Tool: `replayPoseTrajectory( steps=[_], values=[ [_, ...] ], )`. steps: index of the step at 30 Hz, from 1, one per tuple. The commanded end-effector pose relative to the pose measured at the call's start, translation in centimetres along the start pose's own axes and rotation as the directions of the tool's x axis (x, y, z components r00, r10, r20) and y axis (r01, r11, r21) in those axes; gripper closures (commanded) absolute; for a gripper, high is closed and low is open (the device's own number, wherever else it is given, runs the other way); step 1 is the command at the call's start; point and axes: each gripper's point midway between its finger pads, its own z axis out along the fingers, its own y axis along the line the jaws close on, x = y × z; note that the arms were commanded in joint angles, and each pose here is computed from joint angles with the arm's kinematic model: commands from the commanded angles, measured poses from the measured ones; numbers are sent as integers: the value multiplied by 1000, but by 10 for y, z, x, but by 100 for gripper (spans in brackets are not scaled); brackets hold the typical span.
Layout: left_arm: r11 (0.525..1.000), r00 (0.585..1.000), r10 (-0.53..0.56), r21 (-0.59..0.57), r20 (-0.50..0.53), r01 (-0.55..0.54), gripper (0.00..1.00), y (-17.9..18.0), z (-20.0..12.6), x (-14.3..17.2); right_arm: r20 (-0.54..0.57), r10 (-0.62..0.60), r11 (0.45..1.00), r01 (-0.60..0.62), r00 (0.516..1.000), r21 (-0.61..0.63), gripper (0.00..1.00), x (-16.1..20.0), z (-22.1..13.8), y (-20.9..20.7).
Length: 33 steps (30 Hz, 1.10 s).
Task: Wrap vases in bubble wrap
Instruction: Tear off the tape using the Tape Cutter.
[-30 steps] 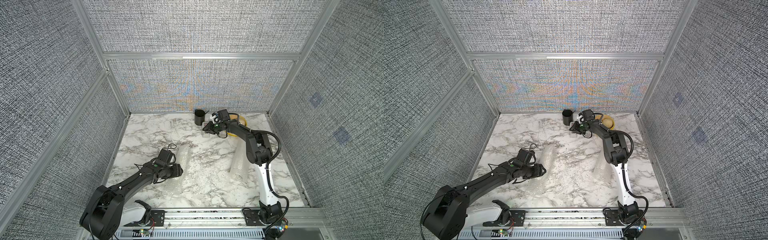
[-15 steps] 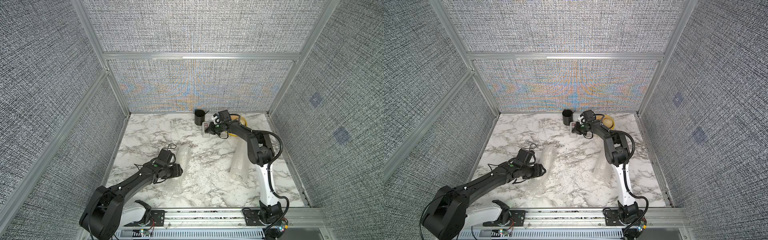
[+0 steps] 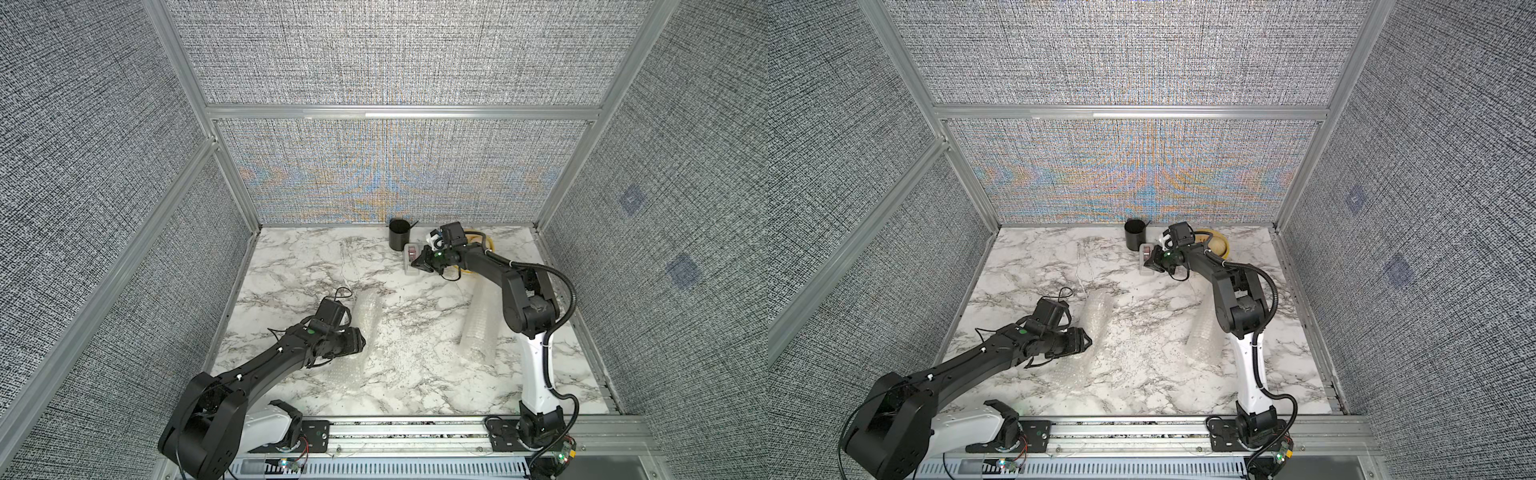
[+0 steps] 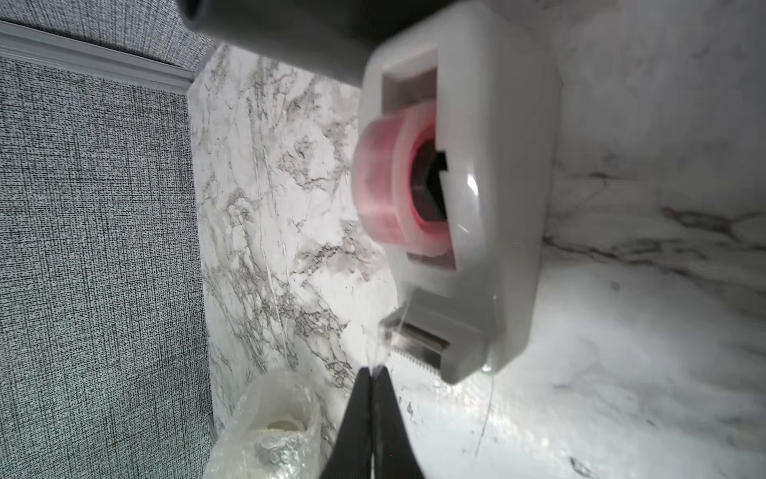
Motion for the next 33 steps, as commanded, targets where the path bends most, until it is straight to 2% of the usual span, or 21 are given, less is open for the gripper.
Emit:
replayPoseTrajectory(
  steps=[1, 10, 25, 33],
  values=[
    [993, 999, -26, -112, -26, 23, 35, 25, 0, 11, -17, -6, 999, 5, 1000, -36, 100, 10, -2, 9],
    [994, 999, -30, -104, -22, 27, 35, 23, 0, 11, -41, 5, 1000, -4, 999, 8, 100, 34, 5, -3],
    [994, 999, -33, -103, -28, 30, 35, 24, 3, 12, -41, 1, 995, 3, 999, 100, 100, 48, 7, -25],
    [995, 999, -32, -100, -26, 29, 35, 23, 2, 11, -14, -28, 999, 28, 1000, 20, 100, 44, -7, 8]
  ],
)
